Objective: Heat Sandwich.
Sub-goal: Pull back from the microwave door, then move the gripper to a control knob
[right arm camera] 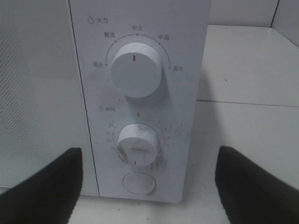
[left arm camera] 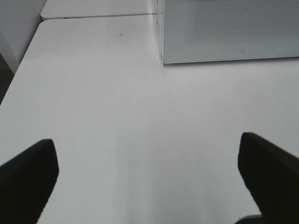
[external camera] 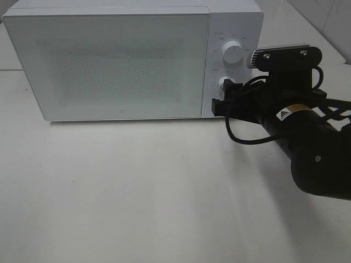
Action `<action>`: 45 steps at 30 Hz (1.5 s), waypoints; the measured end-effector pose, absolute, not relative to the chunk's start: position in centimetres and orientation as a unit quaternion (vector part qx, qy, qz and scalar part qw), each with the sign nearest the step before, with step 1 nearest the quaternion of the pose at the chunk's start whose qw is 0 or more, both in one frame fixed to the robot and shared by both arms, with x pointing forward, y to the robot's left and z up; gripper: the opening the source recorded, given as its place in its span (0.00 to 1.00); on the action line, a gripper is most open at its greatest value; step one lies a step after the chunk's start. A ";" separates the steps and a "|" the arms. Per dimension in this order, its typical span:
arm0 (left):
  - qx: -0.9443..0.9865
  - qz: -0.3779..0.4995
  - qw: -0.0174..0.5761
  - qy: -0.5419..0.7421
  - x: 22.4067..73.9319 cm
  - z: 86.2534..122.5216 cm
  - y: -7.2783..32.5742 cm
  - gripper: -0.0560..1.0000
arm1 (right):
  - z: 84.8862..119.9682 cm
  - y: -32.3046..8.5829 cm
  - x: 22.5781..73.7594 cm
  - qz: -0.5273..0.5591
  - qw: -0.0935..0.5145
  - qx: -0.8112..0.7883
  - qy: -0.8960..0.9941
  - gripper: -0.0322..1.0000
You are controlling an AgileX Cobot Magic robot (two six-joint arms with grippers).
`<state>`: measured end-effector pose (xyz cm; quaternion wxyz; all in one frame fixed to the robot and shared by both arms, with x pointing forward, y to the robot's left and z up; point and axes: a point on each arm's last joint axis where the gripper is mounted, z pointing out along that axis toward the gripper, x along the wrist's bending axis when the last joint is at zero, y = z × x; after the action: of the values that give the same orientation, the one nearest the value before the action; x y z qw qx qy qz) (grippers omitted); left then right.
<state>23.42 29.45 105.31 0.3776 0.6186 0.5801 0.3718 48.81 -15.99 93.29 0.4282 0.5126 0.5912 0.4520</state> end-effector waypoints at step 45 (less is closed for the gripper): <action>0.619 0.370 0.379 0.580 23.4 105.3 29.4 0.99 | 89.0 -13.3 55.1 0.450 0.441 0.533 0.564 0.77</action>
<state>23.42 29.42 105.31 0.3791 0.6186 0.5800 0.3704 55.15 -13.28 89.01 0.4412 0.5335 0.5640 0.4501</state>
